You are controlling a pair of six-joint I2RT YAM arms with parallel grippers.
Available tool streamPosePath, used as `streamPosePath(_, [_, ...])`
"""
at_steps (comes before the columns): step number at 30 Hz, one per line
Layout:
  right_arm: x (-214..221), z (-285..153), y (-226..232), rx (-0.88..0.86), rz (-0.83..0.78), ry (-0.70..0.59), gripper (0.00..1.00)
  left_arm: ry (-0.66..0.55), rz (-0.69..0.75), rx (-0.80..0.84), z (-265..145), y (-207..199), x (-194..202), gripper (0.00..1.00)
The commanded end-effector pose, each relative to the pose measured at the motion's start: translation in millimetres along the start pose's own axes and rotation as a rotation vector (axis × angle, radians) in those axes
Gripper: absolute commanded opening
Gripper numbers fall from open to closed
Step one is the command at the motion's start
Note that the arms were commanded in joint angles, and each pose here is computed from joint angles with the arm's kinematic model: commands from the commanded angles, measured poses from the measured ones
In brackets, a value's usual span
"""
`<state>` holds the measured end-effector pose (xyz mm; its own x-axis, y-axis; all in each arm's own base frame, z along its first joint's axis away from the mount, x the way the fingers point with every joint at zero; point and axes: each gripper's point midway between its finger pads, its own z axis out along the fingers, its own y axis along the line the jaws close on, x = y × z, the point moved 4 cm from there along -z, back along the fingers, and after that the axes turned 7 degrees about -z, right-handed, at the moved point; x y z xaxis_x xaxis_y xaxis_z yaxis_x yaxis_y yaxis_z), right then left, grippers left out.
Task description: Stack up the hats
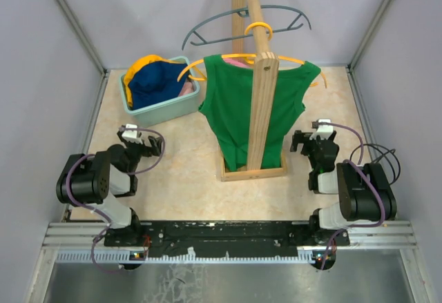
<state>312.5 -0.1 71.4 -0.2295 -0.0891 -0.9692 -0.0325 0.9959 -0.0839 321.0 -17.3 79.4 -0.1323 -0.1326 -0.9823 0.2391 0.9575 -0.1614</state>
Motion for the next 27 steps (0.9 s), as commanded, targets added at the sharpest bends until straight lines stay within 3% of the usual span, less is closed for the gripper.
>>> streamPosePath(1, [-19,4,-3,0.021,-0.004,-0.085,0.99,-0.029,0.025,0.004,6,-1,-10,1.0])
streamPosePath(14, [-35,6,-10,0.068,0.012,-0.133,0.99,-0.052,0.036,-0.021,10,0,-18,1.0])
streamPosePath(21, [-75,-2,-13,0.06,0.004,-0.137,0.99,-0.075,0.016,-0.056,8,-4,-68,1.0])
streamPosePath(27, [-128,-19,-13,0.055,0.023,-0.153,0.99,0.068,-0.048,0.072,7,-48,-95,0.88])
